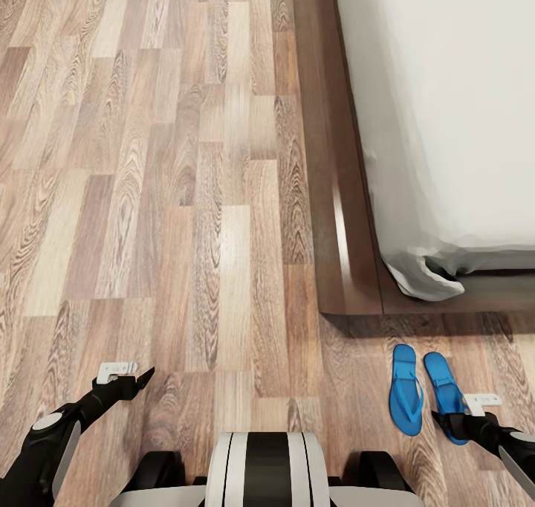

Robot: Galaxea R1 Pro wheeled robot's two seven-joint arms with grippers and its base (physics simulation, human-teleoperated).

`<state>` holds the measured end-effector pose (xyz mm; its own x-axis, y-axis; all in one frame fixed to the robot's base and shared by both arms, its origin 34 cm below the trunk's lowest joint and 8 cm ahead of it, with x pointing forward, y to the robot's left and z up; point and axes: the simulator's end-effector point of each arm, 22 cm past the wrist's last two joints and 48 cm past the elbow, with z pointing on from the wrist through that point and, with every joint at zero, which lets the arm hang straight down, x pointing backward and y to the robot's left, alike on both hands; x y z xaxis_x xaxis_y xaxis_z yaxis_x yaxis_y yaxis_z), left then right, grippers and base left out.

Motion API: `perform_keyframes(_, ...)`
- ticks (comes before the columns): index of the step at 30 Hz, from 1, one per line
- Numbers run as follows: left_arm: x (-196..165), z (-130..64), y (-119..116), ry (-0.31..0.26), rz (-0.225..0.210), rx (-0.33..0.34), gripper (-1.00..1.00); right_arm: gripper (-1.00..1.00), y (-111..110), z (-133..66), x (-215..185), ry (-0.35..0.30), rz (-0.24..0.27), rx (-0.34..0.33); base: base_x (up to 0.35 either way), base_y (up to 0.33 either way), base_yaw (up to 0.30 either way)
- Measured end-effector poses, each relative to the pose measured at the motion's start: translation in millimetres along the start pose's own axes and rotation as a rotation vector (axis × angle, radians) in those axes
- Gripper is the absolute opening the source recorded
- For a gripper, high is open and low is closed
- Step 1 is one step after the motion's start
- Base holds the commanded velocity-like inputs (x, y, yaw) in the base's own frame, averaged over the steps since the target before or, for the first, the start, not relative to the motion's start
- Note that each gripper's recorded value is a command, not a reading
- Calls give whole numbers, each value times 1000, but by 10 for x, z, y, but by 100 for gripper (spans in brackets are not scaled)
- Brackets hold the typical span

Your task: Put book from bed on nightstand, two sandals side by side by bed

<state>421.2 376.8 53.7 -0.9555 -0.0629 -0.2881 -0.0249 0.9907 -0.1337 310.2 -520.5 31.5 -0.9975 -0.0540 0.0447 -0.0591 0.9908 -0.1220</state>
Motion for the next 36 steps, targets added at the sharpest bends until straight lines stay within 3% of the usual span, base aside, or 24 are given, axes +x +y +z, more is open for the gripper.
perform_keyframes(18,8,7,-28,1,-3,4,100,100,0,1,-5,-1,0,0,0,0,0)
perform_keyframes(36,-347,-126,-204,-60,28,35,100,100,-11,-215,-397,-89,4,-4,0,0,0)
